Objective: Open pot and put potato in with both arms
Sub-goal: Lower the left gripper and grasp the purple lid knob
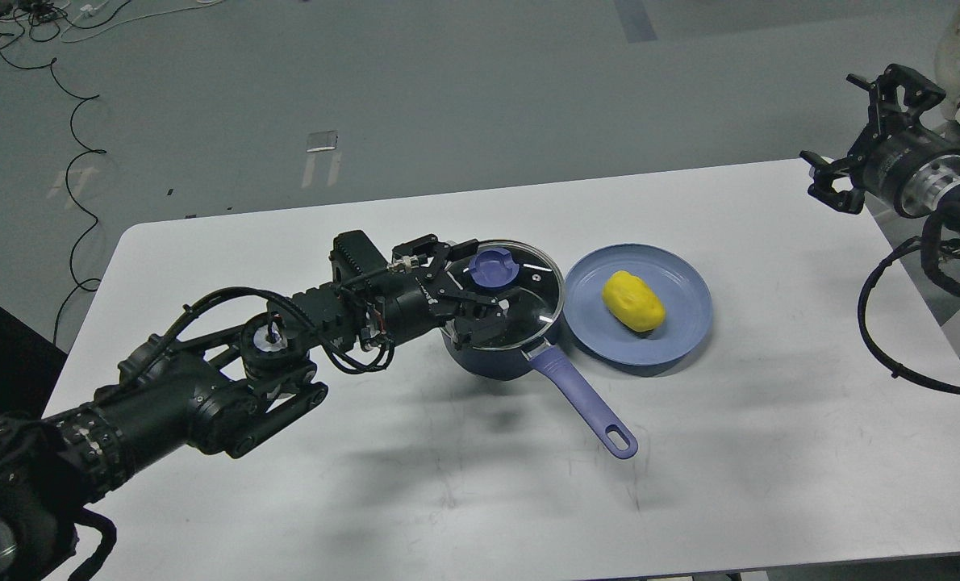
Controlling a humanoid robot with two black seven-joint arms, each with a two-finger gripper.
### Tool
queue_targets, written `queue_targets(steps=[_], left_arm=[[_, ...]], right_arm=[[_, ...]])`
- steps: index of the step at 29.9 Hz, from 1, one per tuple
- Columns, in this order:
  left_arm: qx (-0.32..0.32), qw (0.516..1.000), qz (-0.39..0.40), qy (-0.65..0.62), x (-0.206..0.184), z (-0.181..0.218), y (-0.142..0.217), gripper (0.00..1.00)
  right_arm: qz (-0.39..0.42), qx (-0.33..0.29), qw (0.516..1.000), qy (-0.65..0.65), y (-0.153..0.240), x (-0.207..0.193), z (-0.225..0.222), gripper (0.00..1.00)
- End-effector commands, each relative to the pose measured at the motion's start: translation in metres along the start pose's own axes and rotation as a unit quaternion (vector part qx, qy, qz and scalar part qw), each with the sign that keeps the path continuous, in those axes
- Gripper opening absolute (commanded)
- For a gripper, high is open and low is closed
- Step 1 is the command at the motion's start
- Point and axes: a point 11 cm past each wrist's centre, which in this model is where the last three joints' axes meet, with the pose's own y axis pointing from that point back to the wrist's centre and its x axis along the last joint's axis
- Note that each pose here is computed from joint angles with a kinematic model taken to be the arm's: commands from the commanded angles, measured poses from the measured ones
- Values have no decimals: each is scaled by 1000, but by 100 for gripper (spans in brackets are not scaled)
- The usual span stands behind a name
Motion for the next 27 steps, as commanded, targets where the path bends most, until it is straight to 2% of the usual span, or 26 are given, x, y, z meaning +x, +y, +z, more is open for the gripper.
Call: queue_targets(steps=[1,19,27], left_arm=[[4,1000,-2,-1,-1,-2,0,81],[13,1000,-7,-2,-3,-8,1,84],[17,1000,-10,7,-4,-9,1,81]], right_arm=[[1,-2,1000,0,1,1,2,100],[6,-8,1000,0,3,6,8,100],[7,-9,1000,-1,3,6,9,100]])
